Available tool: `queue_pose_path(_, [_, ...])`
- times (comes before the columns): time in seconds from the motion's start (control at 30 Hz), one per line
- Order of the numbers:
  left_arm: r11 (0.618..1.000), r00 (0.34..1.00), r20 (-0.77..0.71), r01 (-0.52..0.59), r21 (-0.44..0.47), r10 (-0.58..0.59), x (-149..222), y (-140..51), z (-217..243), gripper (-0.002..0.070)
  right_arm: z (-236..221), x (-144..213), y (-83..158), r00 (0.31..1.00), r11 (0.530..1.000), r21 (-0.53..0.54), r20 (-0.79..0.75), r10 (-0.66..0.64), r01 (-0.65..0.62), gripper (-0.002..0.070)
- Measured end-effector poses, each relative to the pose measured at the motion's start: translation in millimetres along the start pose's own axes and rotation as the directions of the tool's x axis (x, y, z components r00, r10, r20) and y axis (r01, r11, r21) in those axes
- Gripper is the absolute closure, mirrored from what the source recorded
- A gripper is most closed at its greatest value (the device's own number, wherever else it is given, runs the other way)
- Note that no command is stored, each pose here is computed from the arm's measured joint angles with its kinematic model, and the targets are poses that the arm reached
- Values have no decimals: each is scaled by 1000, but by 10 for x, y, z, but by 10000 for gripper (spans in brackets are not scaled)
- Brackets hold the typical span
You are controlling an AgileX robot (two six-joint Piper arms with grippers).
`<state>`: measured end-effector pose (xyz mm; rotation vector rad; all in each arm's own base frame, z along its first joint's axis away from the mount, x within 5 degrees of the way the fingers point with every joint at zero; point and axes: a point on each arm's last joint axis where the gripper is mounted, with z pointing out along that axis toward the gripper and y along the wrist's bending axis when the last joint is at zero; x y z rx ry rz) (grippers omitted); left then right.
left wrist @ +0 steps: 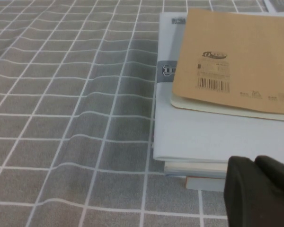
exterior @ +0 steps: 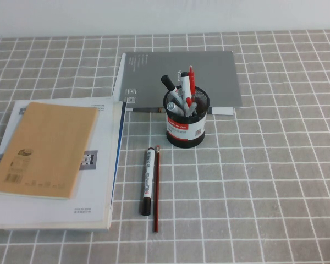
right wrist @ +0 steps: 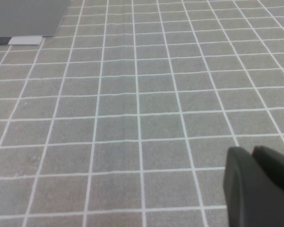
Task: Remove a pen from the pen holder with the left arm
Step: 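Take a marker out of the pen holder and lay it on the table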
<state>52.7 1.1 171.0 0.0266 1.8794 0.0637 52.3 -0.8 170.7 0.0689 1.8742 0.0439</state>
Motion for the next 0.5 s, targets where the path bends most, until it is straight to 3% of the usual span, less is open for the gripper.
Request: queue_pose_path(0.5, [1000,1000,1,-3,19,3,-1,-10,0,678,0,0,0,1000,1000,0,0,0,0,689])
